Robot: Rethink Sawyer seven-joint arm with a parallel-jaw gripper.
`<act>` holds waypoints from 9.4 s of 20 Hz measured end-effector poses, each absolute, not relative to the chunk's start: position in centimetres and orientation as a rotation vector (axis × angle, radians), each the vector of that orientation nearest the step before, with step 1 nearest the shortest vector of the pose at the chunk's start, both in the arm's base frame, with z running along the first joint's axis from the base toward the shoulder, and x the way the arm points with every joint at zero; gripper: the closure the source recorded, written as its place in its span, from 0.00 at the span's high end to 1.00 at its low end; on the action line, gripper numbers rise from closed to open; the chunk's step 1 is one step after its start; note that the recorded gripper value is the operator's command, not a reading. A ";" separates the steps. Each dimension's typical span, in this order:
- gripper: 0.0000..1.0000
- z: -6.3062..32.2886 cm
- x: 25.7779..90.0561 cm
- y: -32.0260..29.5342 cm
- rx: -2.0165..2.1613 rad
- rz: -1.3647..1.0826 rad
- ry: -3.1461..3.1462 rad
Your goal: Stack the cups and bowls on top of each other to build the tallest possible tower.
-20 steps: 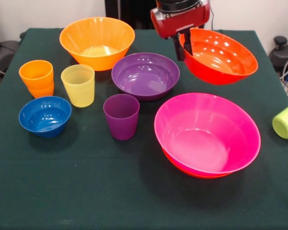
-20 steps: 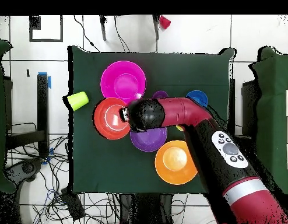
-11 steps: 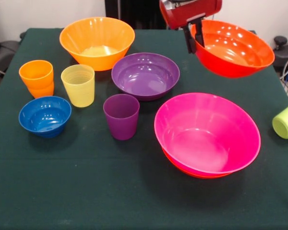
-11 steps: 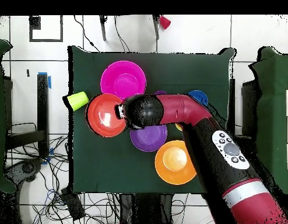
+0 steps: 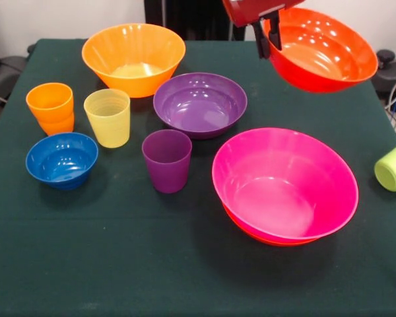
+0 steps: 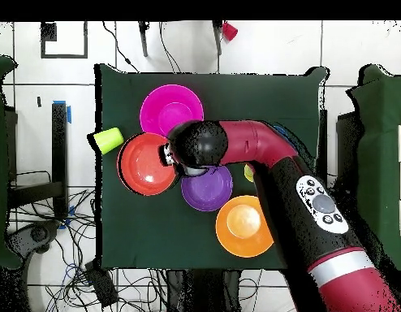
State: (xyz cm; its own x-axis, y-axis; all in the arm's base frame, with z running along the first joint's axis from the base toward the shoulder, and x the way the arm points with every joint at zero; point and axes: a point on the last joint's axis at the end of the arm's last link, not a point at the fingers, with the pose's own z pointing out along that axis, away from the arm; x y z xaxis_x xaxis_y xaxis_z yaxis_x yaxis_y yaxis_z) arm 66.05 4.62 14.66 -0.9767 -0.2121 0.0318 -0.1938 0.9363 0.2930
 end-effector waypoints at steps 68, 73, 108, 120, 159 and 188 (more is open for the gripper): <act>1.00 7.3 84.6 -0.4 0.306 -0.491 -3.123; 1.00 7.4 84.7 -0.4 0.308 -0.491 -3.124; 1.00 20.1 77.6 -9.7 0.330 -0.398 -3.158; 1.00 13.7 72.1 -13.6 0.312 -0.401 -3.181; 1.00 6.2 70.4 -3.9 0.582 -0.654 -3.226; 1.00 9.8 71.3 -5.7 0.726 -0.345 -3.251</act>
State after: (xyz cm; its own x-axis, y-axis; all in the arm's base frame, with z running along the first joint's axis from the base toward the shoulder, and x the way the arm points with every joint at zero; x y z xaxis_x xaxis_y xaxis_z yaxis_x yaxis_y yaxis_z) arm 71.35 -5.70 9.79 -0.8856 -0.3952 -0.2440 -0.4376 0.8860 0.1533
